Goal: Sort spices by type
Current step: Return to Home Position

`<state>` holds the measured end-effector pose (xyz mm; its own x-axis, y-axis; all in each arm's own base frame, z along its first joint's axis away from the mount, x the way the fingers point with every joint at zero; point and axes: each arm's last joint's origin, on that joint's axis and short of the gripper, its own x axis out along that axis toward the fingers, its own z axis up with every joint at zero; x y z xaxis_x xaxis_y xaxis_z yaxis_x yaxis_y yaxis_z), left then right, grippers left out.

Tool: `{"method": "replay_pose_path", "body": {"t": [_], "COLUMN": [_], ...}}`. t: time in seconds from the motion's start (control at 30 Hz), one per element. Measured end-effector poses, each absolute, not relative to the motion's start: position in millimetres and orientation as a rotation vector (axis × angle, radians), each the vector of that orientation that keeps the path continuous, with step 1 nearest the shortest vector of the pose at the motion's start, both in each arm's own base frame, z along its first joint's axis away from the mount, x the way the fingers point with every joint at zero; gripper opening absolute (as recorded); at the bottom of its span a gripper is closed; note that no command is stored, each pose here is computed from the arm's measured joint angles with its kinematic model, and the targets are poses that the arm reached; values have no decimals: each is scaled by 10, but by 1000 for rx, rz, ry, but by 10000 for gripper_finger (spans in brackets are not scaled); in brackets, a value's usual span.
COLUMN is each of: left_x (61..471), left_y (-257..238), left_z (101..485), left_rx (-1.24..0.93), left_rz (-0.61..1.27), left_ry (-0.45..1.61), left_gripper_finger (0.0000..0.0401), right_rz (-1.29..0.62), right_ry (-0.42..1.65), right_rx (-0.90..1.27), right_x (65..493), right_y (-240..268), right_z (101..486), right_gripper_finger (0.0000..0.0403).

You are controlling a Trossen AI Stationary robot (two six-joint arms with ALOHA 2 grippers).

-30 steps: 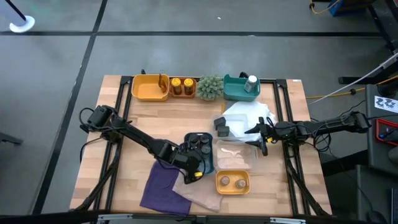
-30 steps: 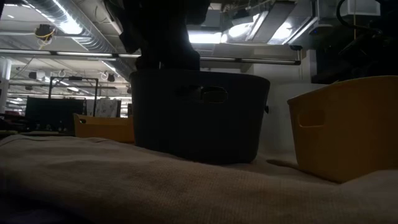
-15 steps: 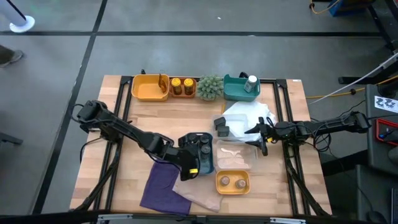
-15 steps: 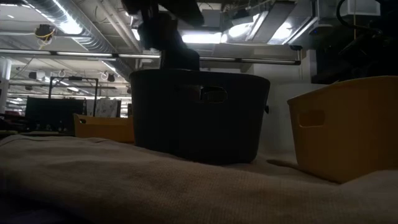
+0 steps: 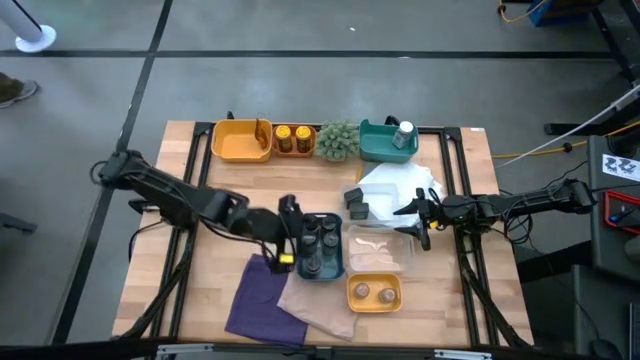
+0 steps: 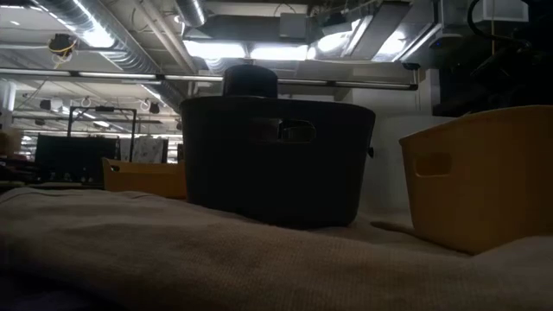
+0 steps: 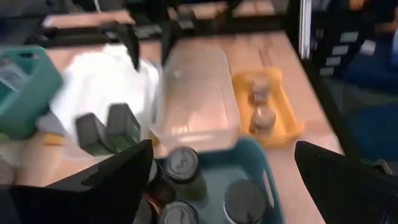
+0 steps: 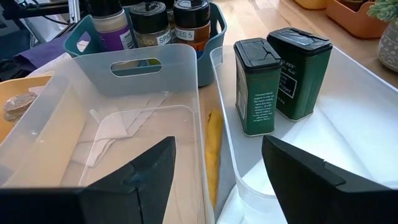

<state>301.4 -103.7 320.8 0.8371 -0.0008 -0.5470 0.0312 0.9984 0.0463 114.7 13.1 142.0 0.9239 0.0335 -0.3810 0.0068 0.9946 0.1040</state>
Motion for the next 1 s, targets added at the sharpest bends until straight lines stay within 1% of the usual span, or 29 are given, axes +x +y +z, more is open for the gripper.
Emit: {"method": "replay_pose_path", "body": {"t": [0.17,0.23,0.33,0.53,0.6,0.73,0.87,1.0], "left_x": [2768,2643,2467,2144,2034,1782,1497,1262], "left_y": [-838,-741,-581,-303,-246,-133,-49,-33], "left_z": [3561,3700,3822,3958,3890,3583,3251,2984], "left_rx": [-44,-7,117,156,173,160,80,9], "left_rz": [20,22,42,121,134,173,219,192], "left_ry": [463,418,407,378,358,348,277,161], "left_gripper_finger": [375,375,375,375,375,375,375,375], "right_rz": [14,14,14,14,14,14,14,14], "right_ry": [392,392,392,392,392,392,392,392], "right_rx": [104,104,104,104,104,104,104,104], "right_x": [1147,1147,1147,1147,1147,1147,1147,1147], "right_y": [131,131,131,131,131,131,131,131], "right_z": [1420,1420,1420,1420,1420,1420,1420,1420], "right_gripper_finger": [241,241,241,241,241,241,241,241]}}
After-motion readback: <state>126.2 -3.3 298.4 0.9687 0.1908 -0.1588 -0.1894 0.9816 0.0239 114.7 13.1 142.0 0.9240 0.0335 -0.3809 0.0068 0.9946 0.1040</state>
